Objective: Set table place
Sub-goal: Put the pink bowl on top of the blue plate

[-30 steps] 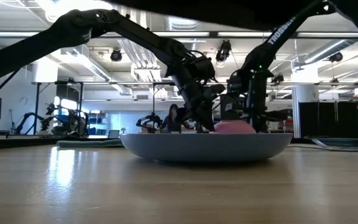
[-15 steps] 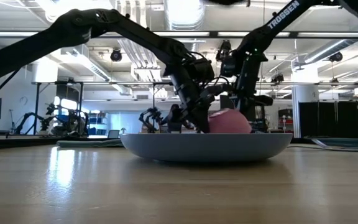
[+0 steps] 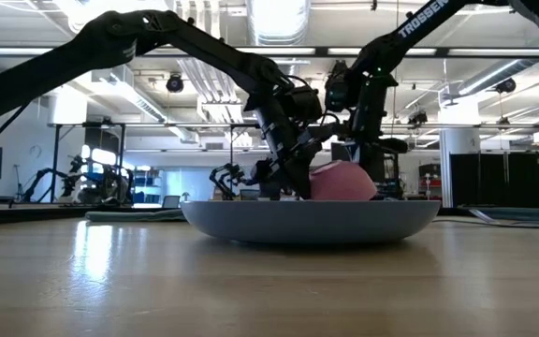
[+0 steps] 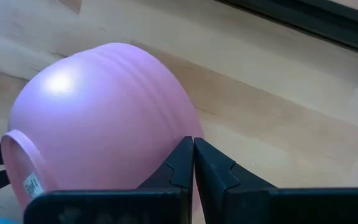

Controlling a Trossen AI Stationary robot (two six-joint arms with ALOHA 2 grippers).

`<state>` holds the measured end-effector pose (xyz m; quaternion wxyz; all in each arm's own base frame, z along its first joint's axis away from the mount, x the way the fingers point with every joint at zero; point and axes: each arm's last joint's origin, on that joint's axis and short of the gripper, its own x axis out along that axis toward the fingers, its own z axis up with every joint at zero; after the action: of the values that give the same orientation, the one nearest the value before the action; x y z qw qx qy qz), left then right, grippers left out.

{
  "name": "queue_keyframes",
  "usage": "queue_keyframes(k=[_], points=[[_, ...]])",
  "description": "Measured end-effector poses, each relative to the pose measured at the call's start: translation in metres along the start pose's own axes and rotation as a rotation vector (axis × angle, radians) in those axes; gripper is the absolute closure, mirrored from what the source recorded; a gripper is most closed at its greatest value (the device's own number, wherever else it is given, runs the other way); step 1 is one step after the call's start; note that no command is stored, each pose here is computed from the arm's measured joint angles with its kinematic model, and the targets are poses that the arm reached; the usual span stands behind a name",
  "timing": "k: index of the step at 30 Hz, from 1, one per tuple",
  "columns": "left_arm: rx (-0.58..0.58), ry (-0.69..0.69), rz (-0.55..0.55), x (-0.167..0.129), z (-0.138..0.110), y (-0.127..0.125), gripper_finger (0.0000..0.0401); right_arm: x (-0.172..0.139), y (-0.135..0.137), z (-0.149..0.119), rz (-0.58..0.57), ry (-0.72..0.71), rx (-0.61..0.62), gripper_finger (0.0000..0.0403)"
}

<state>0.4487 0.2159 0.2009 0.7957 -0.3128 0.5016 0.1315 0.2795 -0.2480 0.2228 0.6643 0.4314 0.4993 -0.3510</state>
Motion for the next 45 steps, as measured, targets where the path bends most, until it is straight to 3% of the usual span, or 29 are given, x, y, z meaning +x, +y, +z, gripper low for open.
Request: queue_keyframes(k=[17,28,42,45], points=[[0.019,-0.028,-0.030,-0.026,0.001,-0.010,0.0401,-0.026,0.009,0.005,0.012,0.000,-0.070,0.0394],[0.051,0.052,-0.025,-0.031,-0.013,-0.028,0.0401,-0.027,0.023,-0.011,0.011,0.073,-0.146,0.0394],[0.080,0.029,0.005,-0.062,-0.025,-0.058,0.0401,-0.059,0.041,-0.034,0.043,0.006,-0.219,0.0394],[0.093,0.040,0.061,-0.066,-0.031,-0.066,0.0401,-0.059,0.048,-0.040,0.042,0.017,-0.243,0.0394]])
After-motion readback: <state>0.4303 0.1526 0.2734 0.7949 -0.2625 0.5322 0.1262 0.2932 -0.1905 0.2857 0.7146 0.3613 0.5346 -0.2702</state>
